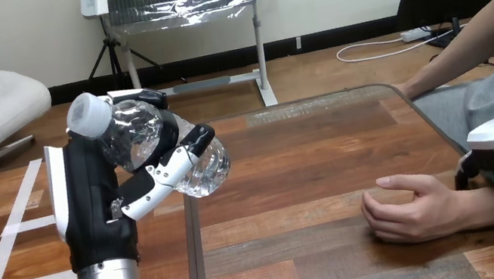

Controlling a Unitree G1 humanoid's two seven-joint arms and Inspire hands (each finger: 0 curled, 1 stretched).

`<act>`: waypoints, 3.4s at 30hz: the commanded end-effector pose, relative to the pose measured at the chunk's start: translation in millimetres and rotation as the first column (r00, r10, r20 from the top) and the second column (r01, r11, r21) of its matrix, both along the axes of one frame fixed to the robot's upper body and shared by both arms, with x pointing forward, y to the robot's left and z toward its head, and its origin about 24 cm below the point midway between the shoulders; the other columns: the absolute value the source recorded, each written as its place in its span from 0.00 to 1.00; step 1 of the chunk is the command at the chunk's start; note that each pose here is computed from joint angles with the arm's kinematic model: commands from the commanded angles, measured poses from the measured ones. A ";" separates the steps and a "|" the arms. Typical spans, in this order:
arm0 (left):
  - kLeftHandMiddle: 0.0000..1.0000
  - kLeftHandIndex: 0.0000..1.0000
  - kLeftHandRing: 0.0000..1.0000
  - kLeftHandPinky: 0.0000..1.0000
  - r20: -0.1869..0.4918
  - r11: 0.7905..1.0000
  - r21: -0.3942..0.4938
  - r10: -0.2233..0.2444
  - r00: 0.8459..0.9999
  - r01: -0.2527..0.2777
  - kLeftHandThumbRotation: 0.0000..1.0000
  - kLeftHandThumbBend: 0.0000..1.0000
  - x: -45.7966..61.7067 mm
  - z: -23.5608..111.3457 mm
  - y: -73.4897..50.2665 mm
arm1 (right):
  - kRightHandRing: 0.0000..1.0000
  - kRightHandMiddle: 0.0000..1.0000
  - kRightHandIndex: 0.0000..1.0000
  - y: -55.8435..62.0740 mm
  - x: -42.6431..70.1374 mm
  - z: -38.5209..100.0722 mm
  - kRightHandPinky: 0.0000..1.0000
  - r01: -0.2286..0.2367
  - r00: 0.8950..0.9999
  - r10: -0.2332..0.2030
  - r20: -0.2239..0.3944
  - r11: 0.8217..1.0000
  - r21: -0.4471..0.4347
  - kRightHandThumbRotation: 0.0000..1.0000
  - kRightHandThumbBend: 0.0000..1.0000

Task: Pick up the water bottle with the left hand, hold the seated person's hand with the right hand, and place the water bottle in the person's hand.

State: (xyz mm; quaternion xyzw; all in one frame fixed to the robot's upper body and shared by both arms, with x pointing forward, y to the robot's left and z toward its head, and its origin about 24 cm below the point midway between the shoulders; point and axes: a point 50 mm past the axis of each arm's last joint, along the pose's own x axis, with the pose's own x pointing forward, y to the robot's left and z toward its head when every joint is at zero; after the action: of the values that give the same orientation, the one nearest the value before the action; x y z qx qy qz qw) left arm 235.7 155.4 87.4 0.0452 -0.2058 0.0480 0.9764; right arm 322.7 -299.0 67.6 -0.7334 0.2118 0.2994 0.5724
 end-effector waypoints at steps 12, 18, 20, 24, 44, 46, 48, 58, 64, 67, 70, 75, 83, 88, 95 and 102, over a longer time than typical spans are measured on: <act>0.45 0.50 0.43 0.44 0.091 1.000 -0.006 -0.007 0.996 0.008 0.00 0.62 4.4 19.9 -1.0 | 0.87 0.89 0.85 16.6 22.8 16.4 0.85 -0.038 0.998 0.040 0.055 0.998 -0.047 0.05 0.72; 0.45 0.50 0.43 0.45 0.092 1.000 -0.001 -0.006 0.996 0.006 0.00 0.62 4.4 20.2 -0.1 | 0.87 0.89 0.86 16.6 23.4 14.3 0.83 -0.020 0.999 0.022 0.035 0.998 -0.055 0.08 0.71; 0.45 0.50 0.43 0.45 0.091 1.000 -0.005 -0.007 0.996 0.007 0.00 0.62 4.3 20.2 0.0 | 0.87 0.89 0.86 16.6 23.3 13.9 0.83 -0.017 0.999 0.019 0.035 0.999 -0.052 0.09 0.72; 0.45 0.50 0.43 0.46 0.090 1.000 -0.004 -0.006 0.996 0.006 0.00 0.62 4.4 19.5 0.8 | 0.86 0.88 0.86 16.7 23.0 13.5 0.81 -0.021 0.999 0.023 0.031 0.998 -0.055 0.09 0.72; 0.45 0.50 0.43 0.44 0.086 1.000 0.007 -0.005 0.996 0.005 0.00 0.62 4.8 19.9 2.0 | 0.83 0.86 0.85 15.2 21.4 11.4 0.78 0.019 1.000 -0.020 -0.007 0.999 -0.042 0.09 0.70; 0.45 0.50 0.43 0.44 0.086 1.000 0.008 -0.005 0.996 0.004 0.00 0.62 4.9 20.1 2.0 | 0.82 0.86 0.86 15.3 20.9 11.9 0.77 0.021 1.000 -0.021 -0.009 0.999 -0.038 0.09 0.69; 0.45 0.50 0.43 0.44 0.086 1.000 0.007 -0.006 0.996 0.006 0.00 0.62 5.1 20.1 2.0 | 0.82 0.86 0.86 15.5 20.4 12.3 0.77 0.021 1.000 -0.022 -0.011 0.999 -0.037 0.09 0.69; 0.45 0.50 0.43 0.44 0.083 1.000 0.010 -0.005 0.997 0.004 0.00 0.61 5.9 19.7 1.8 | 0.83 0.88 0.86 15.1 15.1 14.2 0.75 0.035 0.999 -0.035 0.009 0.999 0.017 0.10 0.71; 0.45 0.50 0.43 0.44 0.078 1.000 0.010 -0.005 0.997 0.004 0.00 0.62 6.8 18.7 2.0 | 0.83 0.88 0.86 14.0 11.3 14.2 0.75 0.042 0.999 -0.042 0.020 0.999 0.034 0.10 0.72; 0.45 0.50 0.43 0.44 0.076 1.000 0.006 -0.007 0.997 0.007 0.00 0.62 7.3 18.5 1.9 | 0.84 0.88 0.86 13.8 9.5 13.9 0.76 0.047 0.998 -0.048 0.028 0.998 0.039 0.10 0.71; 0.45 0.50 0.43 0.44 0.074 1.000 0.006 -0.009 0.997 0.008 0.00 0.62 7.7 18.4 1.7 | 0.84 0.88 0.86 13.3 7.8 13.3 0.76 0.052 0.998 -0.054 0.032 0.997 0.055 0.10 0.71; 0.45 0.50 0.43 0.44 0.076 1.000 0.006 -0.009 0.997 0.008 0.00 0.63 8.3 18.4 1.2 | 0.84 0.88 0.86 13.1 5.1 12.2 0.75 0.046 0.998 -0.049 0.049 0.996 0.072 0.08 0.71; 0.45 0.50 0.43 0.43 0.084 1.000 0.015 -0.006 0.996 0.005 0.00 0.63 8.6 19.9 -0.1 | 0.83 0.87 0.85 14.3 3.6 8.3 0.74 0.044 0.997 -0.049 0.060 0.996 0.082 0.06 0.70; 0.45 0.50 0.42 0.44 0.086 1.000 0.000 -0.014 0.996 0.014 0.00 0.63 8.8 20.6 -0.5 | 0.83 0.87 0.84 14.8 3.9 0.5 0.73 0.063 0.996 -0.068 0.056 0.993 0.098 0.02 0.70; 0.45 0.50 0.42 0.43 0.086 1.000 0.015 -0.005 0.996 0.004 0.00 0.63 8.0 21.5 0.5 | 0.81 0.86 0.84 15.8 4.7 -8.3 0.72 0.084 0.995 -0.088 0.049 0.993 0.081 0.00 0.70; 0.45 0.50 0.42 0.43 0.090 1.000 0.010 -0.004 0.996 0.003 0.00 0.63 7.7 22.8 1.8 | 0.79 0.84 0.83 17.3 3.3 -17.5 0.71 0.074 0.996 -0.079 0.048 0.993 0.094 0.00 0.71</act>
State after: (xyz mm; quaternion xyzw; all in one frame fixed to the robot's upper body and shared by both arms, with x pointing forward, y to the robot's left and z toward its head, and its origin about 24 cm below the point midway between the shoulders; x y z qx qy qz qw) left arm 236.6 157.0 85.8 0.0507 -0.1955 0.0458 0.9783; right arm 322.3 -292.4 60.0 -0.7088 0.2214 0.2653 0.6150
